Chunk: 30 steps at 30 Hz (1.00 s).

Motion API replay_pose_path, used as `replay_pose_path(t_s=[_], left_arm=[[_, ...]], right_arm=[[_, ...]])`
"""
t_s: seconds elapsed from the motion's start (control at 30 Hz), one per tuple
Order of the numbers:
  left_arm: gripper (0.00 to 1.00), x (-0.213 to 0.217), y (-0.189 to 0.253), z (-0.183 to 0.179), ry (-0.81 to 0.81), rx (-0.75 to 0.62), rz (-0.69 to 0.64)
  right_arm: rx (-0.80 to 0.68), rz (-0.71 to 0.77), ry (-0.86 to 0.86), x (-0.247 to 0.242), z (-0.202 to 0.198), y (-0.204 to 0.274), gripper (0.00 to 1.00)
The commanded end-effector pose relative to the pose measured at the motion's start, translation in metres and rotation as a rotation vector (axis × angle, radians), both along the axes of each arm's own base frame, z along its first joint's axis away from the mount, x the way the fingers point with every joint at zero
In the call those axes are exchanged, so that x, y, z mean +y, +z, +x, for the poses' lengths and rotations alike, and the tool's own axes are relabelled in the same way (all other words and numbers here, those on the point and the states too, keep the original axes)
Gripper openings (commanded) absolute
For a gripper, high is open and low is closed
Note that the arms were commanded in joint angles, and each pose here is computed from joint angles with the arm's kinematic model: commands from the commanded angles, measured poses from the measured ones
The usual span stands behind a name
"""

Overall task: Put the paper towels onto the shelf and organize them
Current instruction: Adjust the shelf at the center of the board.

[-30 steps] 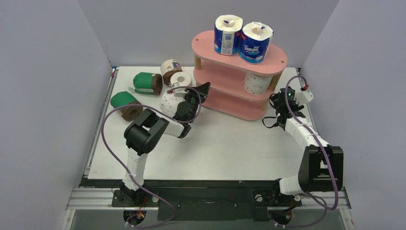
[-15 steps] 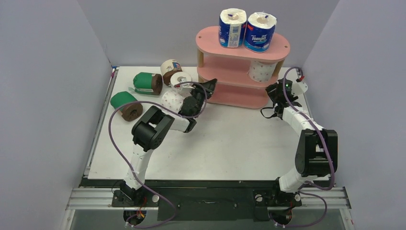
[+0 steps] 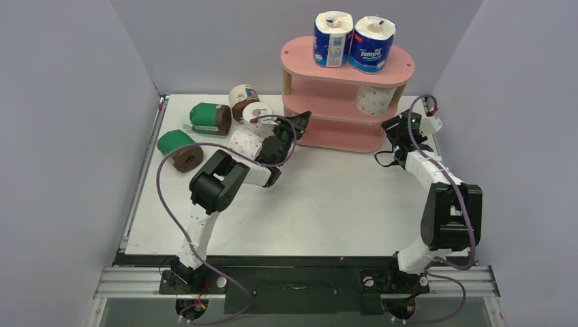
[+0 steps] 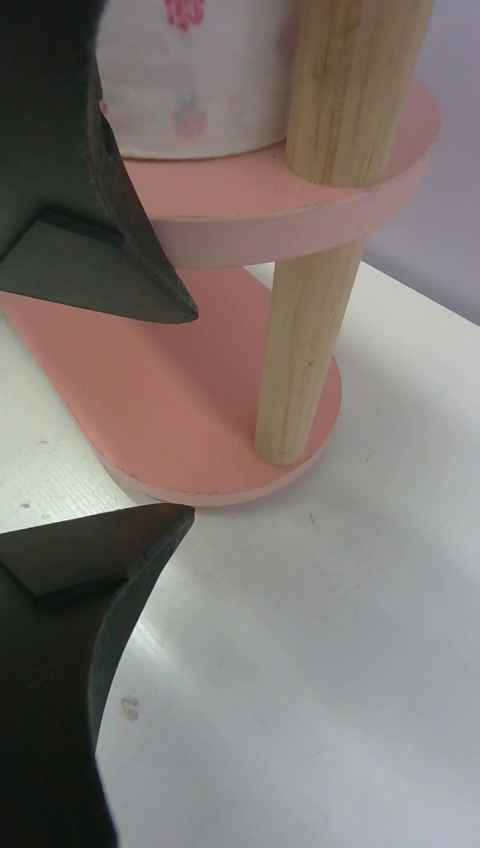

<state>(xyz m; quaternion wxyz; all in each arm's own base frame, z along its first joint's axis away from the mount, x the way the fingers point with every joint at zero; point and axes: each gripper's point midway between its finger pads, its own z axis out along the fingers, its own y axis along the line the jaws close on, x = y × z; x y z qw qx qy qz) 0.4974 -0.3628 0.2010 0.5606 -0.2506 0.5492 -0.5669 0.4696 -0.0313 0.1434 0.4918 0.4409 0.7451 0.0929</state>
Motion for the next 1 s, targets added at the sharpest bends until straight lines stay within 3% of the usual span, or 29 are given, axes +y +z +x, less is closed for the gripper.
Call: replay_pose_path(t_s=[0.0, 0.13, 0.33, 0.4, 0.43, 0.47, 0.6, 0.7, 0.8, 0.97], left_arm=[[0.18, -0.015, 0.014, -0.026, -0.081, -0.051, 0.106], [0.37, -0.003, 0.033, -0.036, -0.058, -0.077, 0.114], [0.57, 0.01, 0.053, -0.056, -0.042, -0.091, 0.141], [0.72, 0.014, 0.057, -0.063, -0.038, -0.086, 0.156], [0.92, 0.018, 0.064, -0.067, -0.032, -0.086, 0.159], [0.98, 0.021, 0.057, -0.071, -0.032, -0.069, 0.178], [0.97, 0.046, 0.049, -0.09, 0.002, 0.048, 0.26], [0.97, 0.07, 0.015, -0.115, 0.018, 0.288, 0.464], [0.97, 0.107, -0.004, -0.139, 0.088, 0.386, 0.613], [0.96, 0.194, 0.006, -0.166, 0.284, 0.454, 0.619]], right_arm=[[-0.169, 0.005, -0.039, -0.006, -0.007, 0.06, 0.63], [-0.167, -0.008, -0.054, -0.009, -0.033, 0.065, 0.64], [-0.157, -0.03, -0.054, -0.009, -0.076, 0.071, 0.65], [-0.155, -0.039, -0.043, -0.006, -0.089, 0.074, 0.65], [-0.161, -0.048, -0.032, -0.003, -0.098, 0.079, 0.65], [-0.141, -0.056, -0.027, -0.002, -0.105, 0.074, 0.65], [-0.142, -0.126, 0.048, 0.019, -0.134, 0.079, 0.65], [-0.165, -0.193, 0.106, 0.036, -0.155, 0.086, 0.65], [-0.18, -0.21, 0.207, 0.065, -0.17, 0.078, 0.65], [-0.194, -0.252, 0.376, 0.113, -0.189, 0.074, 0.64]])
